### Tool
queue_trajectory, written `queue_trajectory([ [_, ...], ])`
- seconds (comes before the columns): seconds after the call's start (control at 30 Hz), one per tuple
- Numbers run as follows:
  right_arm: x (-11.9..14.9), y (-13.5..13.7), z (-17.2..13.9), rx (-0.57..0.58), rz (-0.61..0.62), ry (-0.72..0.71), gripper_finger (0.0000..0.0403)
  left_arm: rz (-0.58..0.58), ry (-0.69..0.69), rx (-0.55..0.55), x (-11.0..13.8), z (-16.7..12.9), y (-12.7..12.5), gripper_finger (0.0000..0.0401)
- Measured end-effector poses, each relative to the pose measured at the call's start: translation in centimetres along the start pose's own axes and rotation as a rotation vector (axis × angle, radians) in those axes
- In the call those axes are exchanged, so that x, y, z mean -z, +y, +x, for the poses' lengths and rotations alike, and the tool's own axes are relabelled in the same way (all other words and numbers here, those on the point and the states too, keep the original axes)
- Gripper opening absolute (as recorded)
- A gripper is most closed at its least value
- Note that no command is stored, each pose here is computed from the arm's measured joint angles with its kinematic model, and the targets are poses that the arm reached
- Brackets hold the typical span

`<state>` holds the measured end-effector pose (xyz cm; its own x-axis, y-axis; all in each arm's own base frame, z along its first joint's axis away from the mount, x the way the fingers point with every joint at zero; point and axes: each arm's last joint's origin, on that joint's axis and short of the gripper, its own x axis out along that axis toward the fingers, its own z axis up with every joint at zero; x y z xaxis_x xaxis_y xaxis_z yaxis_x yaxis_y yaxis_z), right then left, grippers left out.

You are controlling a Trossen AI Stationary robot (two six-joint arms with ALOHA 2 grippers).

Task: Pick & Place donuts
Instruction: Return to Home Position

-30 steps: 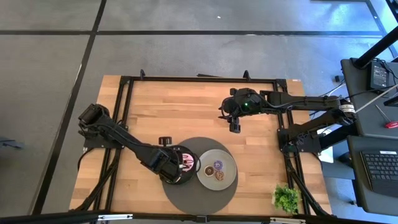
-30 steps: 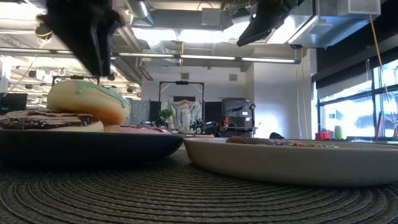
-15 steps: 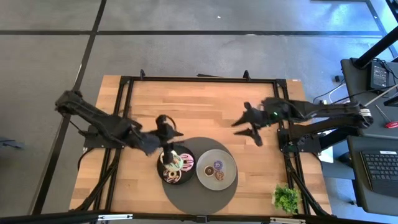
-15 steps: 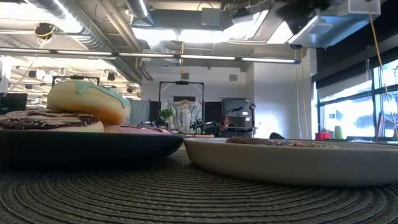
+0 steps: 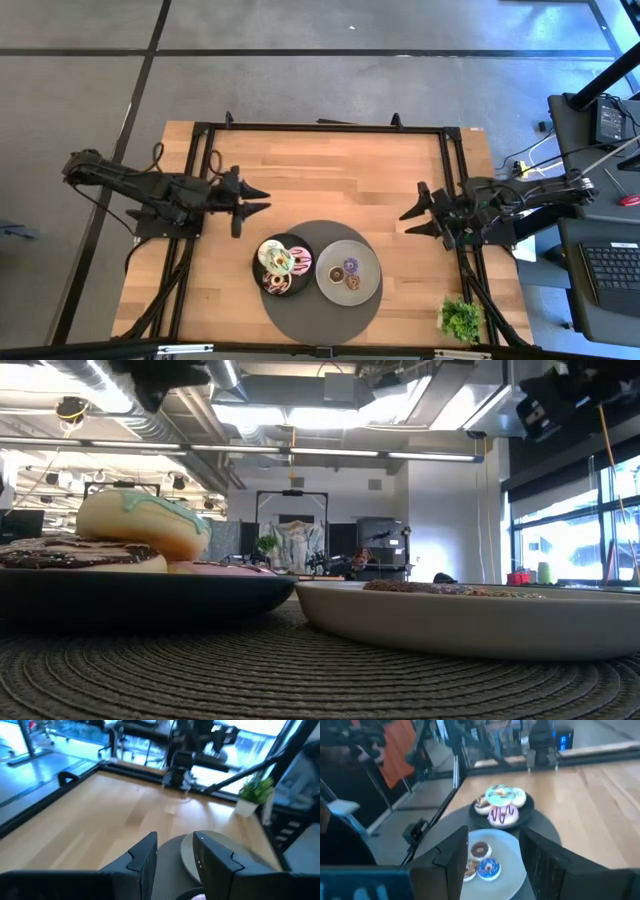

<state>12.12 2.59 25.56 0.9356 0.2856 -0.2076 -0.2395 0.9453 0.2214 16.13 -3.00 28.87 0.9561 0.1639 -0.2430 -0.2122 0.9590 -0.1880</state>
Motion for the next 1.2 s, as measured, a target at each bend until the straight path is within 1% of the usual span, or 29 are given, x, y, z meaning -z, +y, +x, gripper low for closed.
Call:
queue_trajectory([
  [0.07, 0.9, -0.2, 0.0, -0.03, 0.001, -0.059, 0.0177, -0.024, -0.033, 0.024, 1.0, -0.5, 0.7, 0.0123],
  [0.13, 1.6, -0.2, 0.1, -0.074, -0.002, -0.15, 0.0177, -0.048, -0.083, 0.027, 2.0, -0.8, 1.4, 0.0123],
  [0.2, 2.6, -0.4, 0.2, -0.094, -0.005, -0.212, 0.0177, -0.063, -0.123, 0.031, 2.8, -1.1, 2.1, 0.0121],
  [0.3, 3.8, -0.7, 0.3, -0.107, -0.012, -0.267, 0.0177, -0.09, -0.117, 0.023, 4.4, -1.3, 3.0, 0.0119],
  [0.37, 4.2, -0.7, 0.1, -0.111, -0.018, -0.287, 0.0177, -0.105, -0.122, 0.013, 5.2, -1.5, 3.6, 0.0118],
  [0.47, 4.3, -0.8, -0.3, -0.112, -0.031, -0.315, 0.0177, -0.12, -0.159, 0.004, 5.7, -2.1, 4.3, 0.012],
  [0.6, 4.0, -0.8, -0.9, -0.102, -0.089, -0.361, 0.0177, -0.134, -0.206, -0.019, 6.5, -2.7, 5.1, 0.0119],
  [0.7, 4.3, -0.8, -1.2, -0.087, -0.126, -0.349, 0.0177, -0.144, -0.224, -0.011, 7.3, -3.0, 5.7, 0.0118],
  [0.83, 4.2, -0.8, -1.6, -0.084, -0.138, -0.373, 0.0177, -0.166, -0.232, 0.002, 8.5, -3.0, 6.2, 0.0121],
  [0.97, 4.1, -0.8, -1.8, -0.078, -0.183, -0.389, 0.0177, -0.181, -0.243, -0.01, 9.5, -3.0, 6.6, 0.0123],
  [1.2, 4.0, -0.7, -1.8, -0.079, -0.185, -0.404, 0.0177, -0.185, -0.248, -0.028, 10.9, -2.7, 7.2, 0.0123],
])
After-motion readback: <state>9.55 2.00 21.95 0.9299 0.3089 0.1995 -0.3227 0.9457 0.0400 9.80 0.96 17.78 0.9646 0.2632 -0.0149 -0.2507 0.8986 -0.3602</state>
